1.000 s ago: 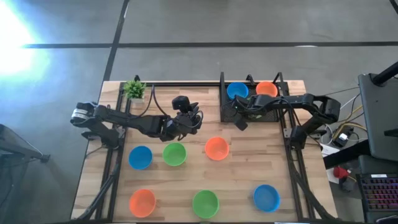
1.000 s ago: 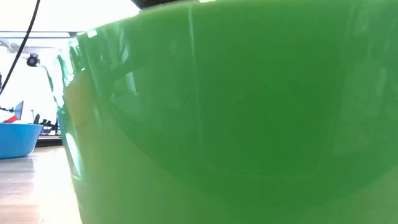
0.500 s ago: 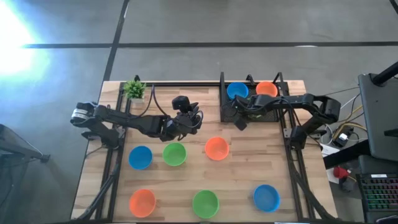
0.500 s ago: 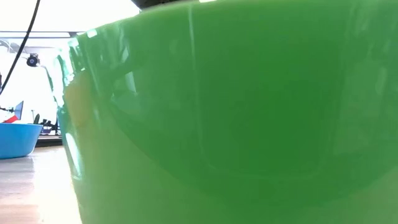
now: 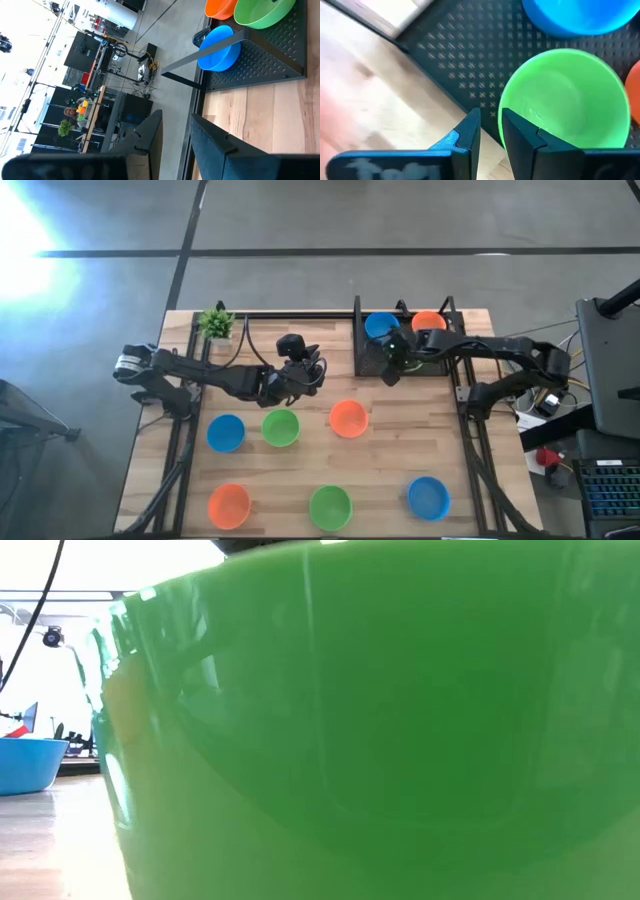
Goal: Pick & Place Mini bowls
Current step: Stack the top orange bowl on top of the orange bowl on the shelf
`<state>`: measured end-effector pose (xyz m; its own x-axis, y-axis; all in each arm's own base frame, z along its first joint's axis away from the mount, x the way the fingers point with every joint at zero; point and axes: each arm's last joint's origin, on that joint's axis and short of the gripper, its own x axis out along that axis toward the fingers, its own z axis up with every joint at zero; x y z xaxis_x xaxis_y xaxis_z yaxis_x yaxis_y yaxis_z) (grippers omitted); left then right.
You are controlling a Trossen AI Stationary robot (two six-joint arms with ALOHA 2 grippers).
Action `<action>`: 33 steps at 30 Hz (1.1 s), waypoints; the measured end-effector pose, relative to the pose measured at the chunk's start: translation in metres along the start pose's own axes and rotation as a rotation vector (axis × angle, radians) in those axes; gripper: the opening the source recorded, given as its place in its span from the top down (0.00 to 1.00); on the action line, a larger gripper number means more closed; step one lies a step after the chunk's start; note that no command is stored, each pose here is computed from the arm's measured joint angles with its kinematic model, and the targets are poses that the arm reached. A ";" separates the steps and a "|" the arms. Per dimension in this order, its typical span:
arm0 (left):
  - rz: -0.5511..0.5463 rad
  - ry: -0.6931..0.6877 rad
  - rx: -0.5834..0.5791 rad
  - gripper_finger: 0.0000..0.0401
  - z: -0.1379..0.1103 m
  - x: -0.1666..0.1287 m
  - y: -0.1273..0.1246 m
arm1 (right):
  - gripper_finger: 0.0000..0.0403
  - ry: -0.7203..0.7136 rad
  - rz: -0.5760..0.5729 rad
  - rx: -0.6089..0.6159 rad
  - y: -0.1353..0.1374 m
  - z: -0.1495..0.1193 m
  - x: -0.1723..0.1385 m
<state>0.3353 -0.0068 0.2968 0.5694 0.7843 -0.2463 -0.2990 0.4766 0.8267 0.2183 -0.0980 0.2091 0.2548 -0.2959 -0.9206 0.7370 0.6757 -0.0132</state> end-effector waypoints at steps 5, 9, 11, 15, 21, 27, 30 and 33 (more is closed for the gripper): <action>0.000 0.000 0.000 0.74 0.000 0.000 0.000 | 0.83 -0.089 0.066 0.005 0.009 -0.006 -0.024; 0.000 0.000 0.000 0.74 0.000 0.000 0.000 | 0.83 -0.144 0.139 -0.025 0.025 -0.013 -0.037; 0.000 0.000 0.000 0.74 0.000 0.000 0.000 | 0.83 -0.162 0.178 -0.041 0.037 -0.017 -0.041; 0.000 0.000 0.000 0.74 0.000 0.000 0.000 | 0.83 -0.173 0.246 -0.054 0.060 -0.024 -0.041; 0.000 0.000 0.000 0.74 0.000 0.000 0.000 | 0.83 -0.130 0.277 -0.034 0.086 -0.034 -0.028; 0.000 0.000 -0.001 0.74 0.000 0.000 0.000 | 0.83 -0.052 0.231 0.018 0.098 -0.038 -0.004; 0.000 0.000 -0.002 0.74 0.000 0.000 0.000 | 0.83 -0.014 0.255 0.013 0.105 -0.038 0.008; 0.000 0.000 -0.002 0.74 0.000 0.000 0.000 | 0.83 0.011 0.300 -0.001 0.111 -0.038 0.017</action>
<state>0.3353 -0.0069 0.2968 0.5696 0.7841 -0.2465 -0.3005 0.4778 0.8255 0.2808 -0.0021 0.1772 0.4543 -0.0750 -0.8877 0.6290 0.7326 0.2600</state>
